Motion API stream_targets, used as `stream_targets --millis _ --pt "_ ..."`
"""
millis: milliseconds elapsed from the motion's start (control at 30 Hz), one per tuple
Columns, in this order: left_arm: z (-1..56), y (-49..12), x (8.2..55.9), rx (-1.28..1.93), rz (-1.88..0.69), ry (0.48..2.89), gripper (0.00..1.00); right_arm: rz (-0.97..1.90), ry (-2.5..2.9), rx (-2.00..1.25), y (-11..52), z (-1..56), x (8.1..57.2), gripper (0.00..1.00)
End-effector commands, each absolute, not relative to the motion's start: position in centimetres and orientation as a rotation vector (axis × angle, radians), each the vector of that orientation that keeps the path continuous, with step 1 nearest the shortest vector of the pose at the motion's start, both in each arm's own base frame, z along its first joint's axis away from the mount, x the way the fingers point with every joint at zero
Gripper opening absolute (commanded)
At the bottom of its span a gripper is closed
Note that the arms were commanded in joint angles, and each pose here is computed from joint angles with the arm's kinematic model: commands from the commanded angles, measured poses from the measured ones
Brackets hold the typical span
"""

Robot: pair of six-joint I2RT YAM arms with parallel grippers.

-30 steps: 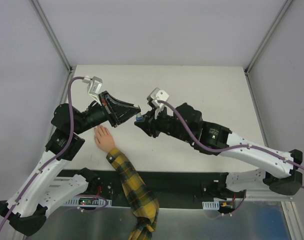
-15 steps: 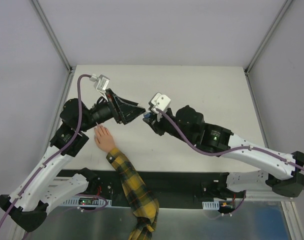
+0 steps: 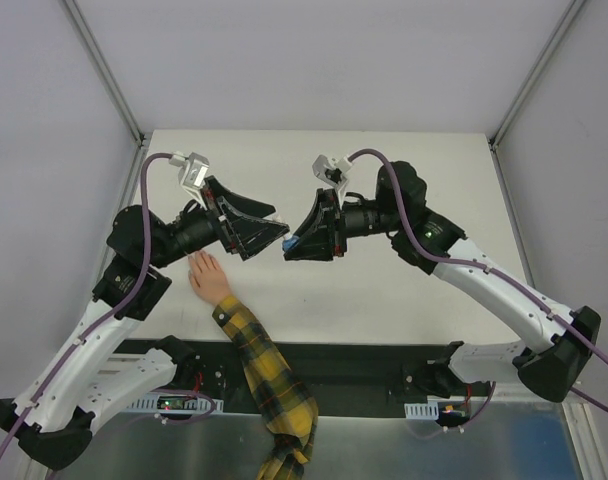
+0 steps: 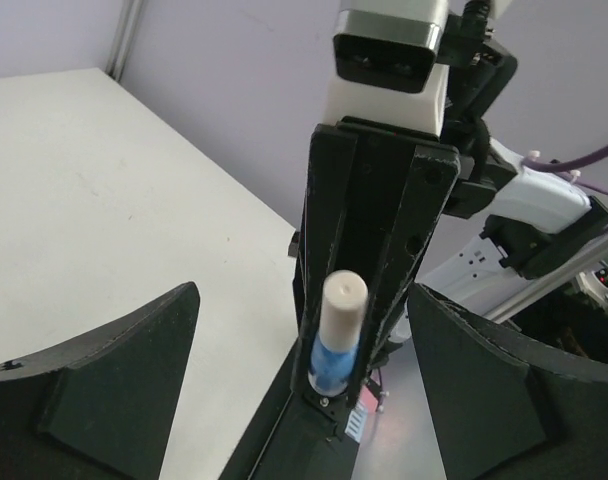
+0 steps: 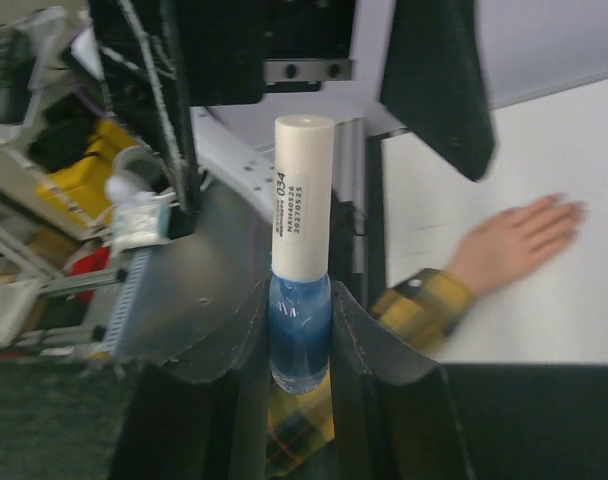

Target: Paint the nails

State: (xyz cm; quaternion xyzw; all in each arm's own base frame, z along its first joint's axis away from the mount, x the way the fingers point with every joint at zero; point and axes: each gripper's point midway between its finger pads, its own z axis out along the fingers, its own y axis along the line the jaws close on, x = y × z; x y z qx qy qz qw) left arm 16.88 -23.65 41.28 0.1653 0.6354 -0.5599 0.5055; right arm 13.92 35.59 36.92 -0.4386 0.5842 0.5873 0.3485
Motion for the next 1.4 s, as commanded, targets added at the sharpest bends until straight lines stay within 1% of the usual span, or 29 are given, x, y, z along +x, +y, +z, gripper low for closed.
stream_targets --millis 0,33,133,167,300,367,400,467,500,533,567,600,633,667,700,800,867,967,1000,1033,1067,1100,1133,1167,1200,1233,1300,1333,1367 --pt "43.2 -24.5 15.0 0.519 -1.437 1.42 0.83 1.775 1.266 -1.314 34.2 41.1 9.0 0.0" --pt "43.6 -24.5 14.9 0.524 -1.448 1.404 0.82 1.776 1.271 -1.311 34.3 41.1 9.1 0.0" --pt "43.9 -24.6 14.4 0.548 -1.471 1.383 0.73 1.769 1.287 -1.292 34.5 40.9 9.5 0.0" --pt "43.9 -24.6 14.3 0.554 -1.473 1.378 0.66 1.765 1.295 -1.283 34.6 40.8 9.7 0.0" --pt "44.0 -24.7 14.2 0.566 -1.482 1.378 0.55 1.723 1.325 -1.223 35.1 40.6 10.8 0.0" --pt "43.9 -24.9 14.1 0.581 -1.487 1.382 0.47 1.681 1.34 -1.193 35.3 40.4 11.4 0.01" --pt "44.1 -24.9 14.0 0.587 -1.489 1.377 0.35 1.633 1.387 -1.14 35.2 40.2 12.2 0.01" --pt "43.9 -25.1 14.0 0.602 -1.49 1.383 0.22 1.528 1.398 -1.11 35.3 39.8 13.2 0.0" --pt "43.9 -25.1 14.1 0.603 -1.485 1.397 0.05 1.377 1.524 -1.003 34.9 38.5 15.2 0.0" --pt "43.6 -25.2 14.5 0.592 -1.48 1.421 0.0 1.126 1.491 -0.989 34.1 38.7 17.3 0.0" --pt "43.5 -25.1 15.3 0.55 -1.457 1.442 0.0 0.93 1.515 -0.996 34.9 38.0 15.7 0.0" --pt "42.9 -25.0 15.7 0.519 -1.439 1.485 0.0 0.317 1.564 -0.567 28.9 39.2 22.4 0.0" --pt "42.6 -24.9 16.4 0.477 -1.414 1.507 0.0 0.018 1.472 -0.637 27.8 38.7 22.2 0.01" --pt "42.2 -24.5 17.7 0.396 -1.367 1.536 0.0 -0.001 1.425 -0.583 28.4 40.4 20.8 0.0" --pt "41.9 -24.2 18.2 0.357 -1.346 1.558 0.0 -0.066 1.454 -0.555 27.9 40.2 21.1 0.0" --pt "41.3 -24.0 19.1 0.297 -1.316 1.597 0.0 0.037 1.472 -0.642 30.5 39.5 20.6 0.0" --pt "41.3 -23.9 19.3 0.287 -1.309 1.602 0.0 0.127 1.488 -0.631 31.1 39.4 20.5 0.0" --pt "41.3 -23.7 19.2 0.279 -1.305 1.6 0.0 0.314 1.518 -0.763 32.3 37.7 20.1 0.01" --pt "41.4 -23.6 19.0 0.293 -1.303 1.593 0.0 0.479 1.497 -0.843 33.9 37.5 18.6 0.0" --pt "41.4 -23.6 18.8 0.306 -1.301 1.586 0.0 0.547 1.486 -0.874 34.2 37.3 18.0 0.0" --pt "41.3 -23.6 18.6 0.318 -1.3 1.586 0.23 0.607 1.465 -0.866 33.6 38.0 18.1 0.0" --pt "41.4 -23.5 18.3 0.332 -1.298 1.575 0.35 0.722 1.434 -0.934 34.5 37.6 16.6 0.0" --pt "41.5 -23.3 18.2 0.333 -1.296 1.571 0.46 0.755 1.427 -0.939 34.2 37.7 16.8 0.0" --pt "41.4 -23.3 18.1 0.333 -1.294 1.568 0.56 0.796 1.424 -0.964 34.1 37.7 16.4 0.0" --pt "41.6 -23.1 17.9 0.335 -1.291 1.559 0.66 0.895 1.397 -1.038 34.6 37.9 14.9 0.0" --pt "41.7 -23.0 17.9 0.333 -1.29 1.554 0.71 0.926 1.424 -1.026 34.2 37.8 15.4 0.01" --pt "41.8 -23.0 17.8 0.328 -1.293 1.552 0.77 1.054 1.412 -1.087 34.3 37.7 14.0 0.01" --pt "41.8 -23.0 17.7 0.327 -1.299 1.554 0.78 1.089 1.442 -1.06 33.9 37.5 14.6 0.0" --pt "41.9 -23.0 17.7 0.328 -1.305 1.554 0.79 1.187 1.4 -1.104 34.0 38.0 13.3 0.0"
